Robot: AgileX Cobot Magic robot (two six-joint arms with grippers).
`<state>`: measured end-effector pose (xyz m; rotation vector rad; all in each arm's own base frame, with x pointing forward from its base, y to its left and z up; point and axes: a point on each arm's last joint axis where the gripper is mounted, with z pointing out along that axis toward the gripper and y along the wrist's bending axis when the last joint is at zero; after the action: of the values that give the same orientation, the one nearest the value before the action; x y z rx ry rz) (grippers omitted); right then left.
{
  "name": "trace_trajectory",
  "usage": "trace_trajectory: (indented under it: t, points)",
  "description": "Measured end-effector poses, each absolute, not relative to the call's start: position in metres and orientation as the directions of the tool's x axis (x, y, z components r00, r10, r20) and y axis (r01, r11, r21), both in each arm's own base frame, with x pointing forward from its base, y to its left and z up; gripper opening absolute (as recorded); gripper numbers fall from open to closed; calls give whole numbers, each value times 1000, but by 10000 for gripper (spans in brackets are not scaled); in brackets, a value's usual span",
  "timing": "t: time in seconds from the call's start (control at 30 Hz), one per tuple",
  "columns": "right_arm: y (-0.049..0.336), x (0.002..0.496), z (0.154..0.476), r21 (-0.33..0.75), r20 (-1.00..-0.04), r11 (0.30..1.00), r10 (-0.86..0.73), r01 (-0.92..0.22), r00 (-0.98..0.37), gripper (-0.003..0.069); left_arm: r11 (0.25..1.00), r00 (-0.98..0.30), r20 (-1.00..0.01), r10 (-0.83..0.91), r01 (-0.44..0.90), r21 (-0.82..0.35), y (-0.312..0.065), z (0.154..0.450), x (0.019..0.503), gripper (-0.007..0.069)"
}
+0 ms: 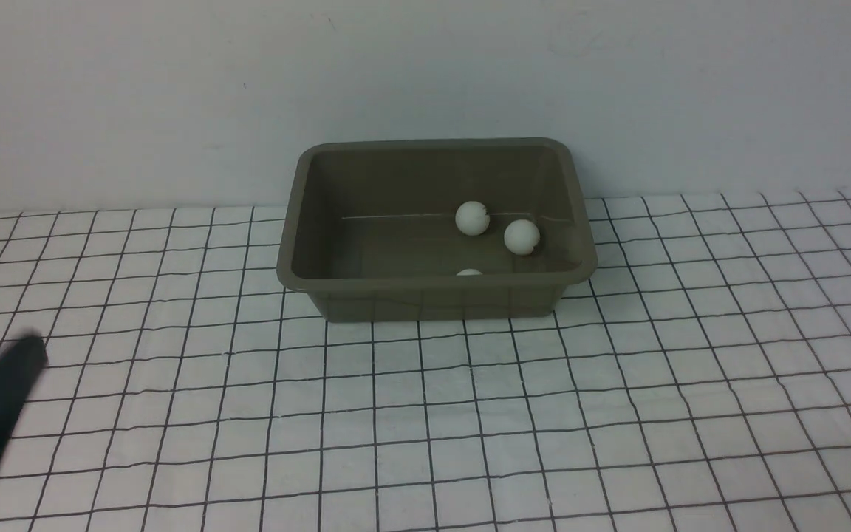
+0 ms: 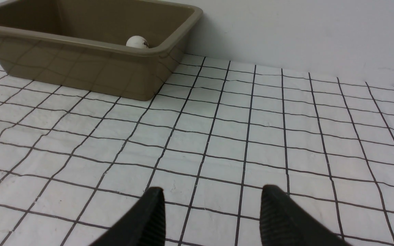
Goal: Put the table tennis balls into the box on the white checkered tablecloth.
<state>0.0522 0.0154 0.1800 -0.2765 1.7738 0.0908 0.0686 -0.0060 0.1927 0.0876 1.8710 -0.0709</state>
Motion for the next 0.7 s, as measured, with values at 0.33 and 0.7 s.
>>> trace_trajectory:
  t: [0.33, 0.7]
  points:
    - [15, 52, 180, -89, -971, 968, -137, -235, -196, 353, 992, -222, -974, -38, -126, -10, 9, 195, 53, 499]
    - [15, 52, 180, -89, -971, 968, -137, -235, -196, 353, 986, -296, -953, -62, -164, -13, 11, 179, 50, 499]
